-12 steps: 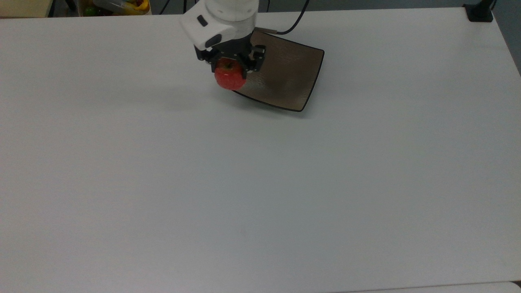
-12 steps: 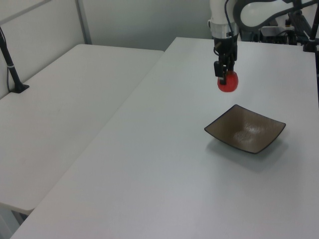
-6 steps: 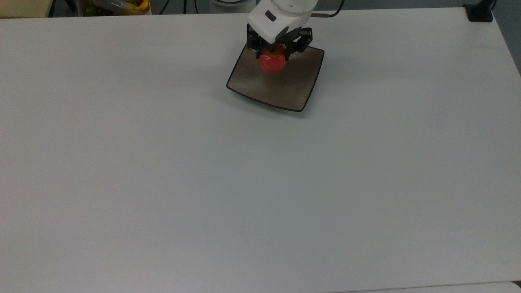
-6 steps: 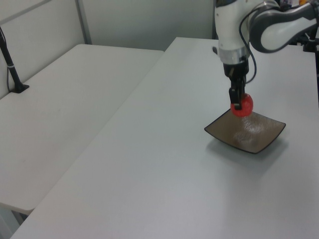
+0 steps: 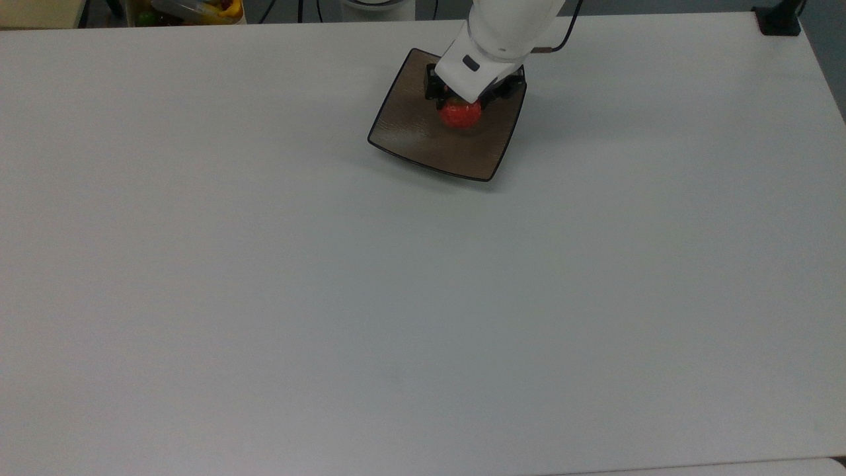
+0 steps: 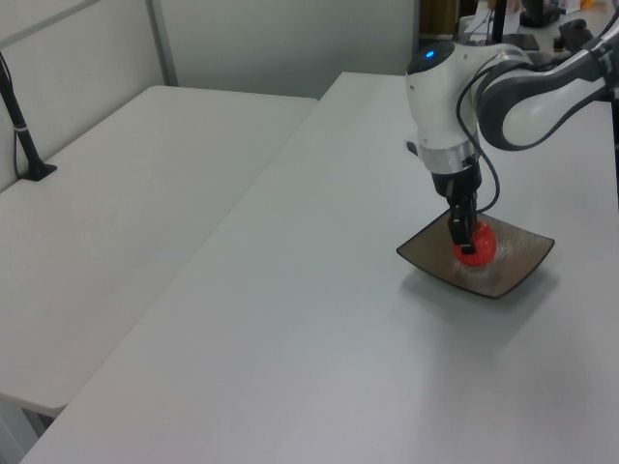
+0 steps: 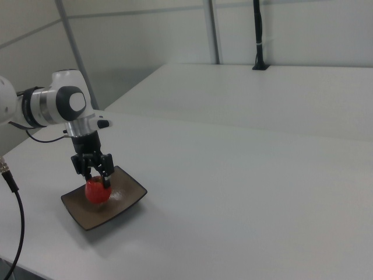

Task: Apples placed on a ceramic plate
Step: 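Lower the apple onto the plate and open the gripper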

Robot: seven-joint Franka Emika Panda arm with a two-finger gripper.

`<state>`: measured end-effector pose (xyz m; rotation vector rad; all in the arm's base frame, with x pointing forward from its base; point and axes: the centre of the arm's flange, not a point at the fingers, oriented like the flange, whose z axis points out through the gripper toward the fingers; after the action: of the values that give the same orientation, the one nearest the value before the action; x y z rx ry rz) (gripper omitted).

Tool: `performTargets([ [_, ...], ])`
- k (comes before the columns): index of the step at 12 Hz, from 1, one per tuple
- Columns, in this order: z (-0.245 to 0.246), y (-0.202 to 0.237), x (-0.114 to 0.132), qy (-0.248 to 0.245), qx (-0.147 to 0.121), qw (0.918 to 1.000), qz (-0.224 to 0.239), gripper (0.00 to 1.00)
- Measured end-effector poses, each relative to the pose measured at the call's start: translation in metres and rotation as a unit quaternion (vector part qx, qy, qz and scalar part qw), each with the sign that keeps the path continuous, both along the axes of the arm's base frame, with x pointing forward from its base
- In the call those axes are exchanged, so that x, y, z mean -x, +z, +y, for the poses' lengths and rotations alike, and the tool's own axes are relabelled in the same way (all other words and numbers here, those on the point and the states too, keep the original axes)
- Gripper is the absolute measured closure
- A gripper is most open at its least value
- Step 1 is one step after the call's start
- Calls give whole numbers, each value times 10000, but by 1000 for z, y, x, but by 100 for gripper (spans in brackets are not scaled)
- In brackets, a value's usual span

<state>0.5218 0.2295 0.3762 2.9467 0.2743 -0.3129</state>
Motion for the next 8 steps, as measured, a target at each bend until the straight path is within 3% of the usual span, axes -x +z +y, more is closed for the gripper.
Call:
performTargets([
  [2, -1, -9, -4, 23, 28, 10000, -22, 29],
  [4, -3, -8, -6, 14, 26, 10000, -47, 1],
  [8, -6, -4, -9, -22, 14, 10000, -87, 0],
])
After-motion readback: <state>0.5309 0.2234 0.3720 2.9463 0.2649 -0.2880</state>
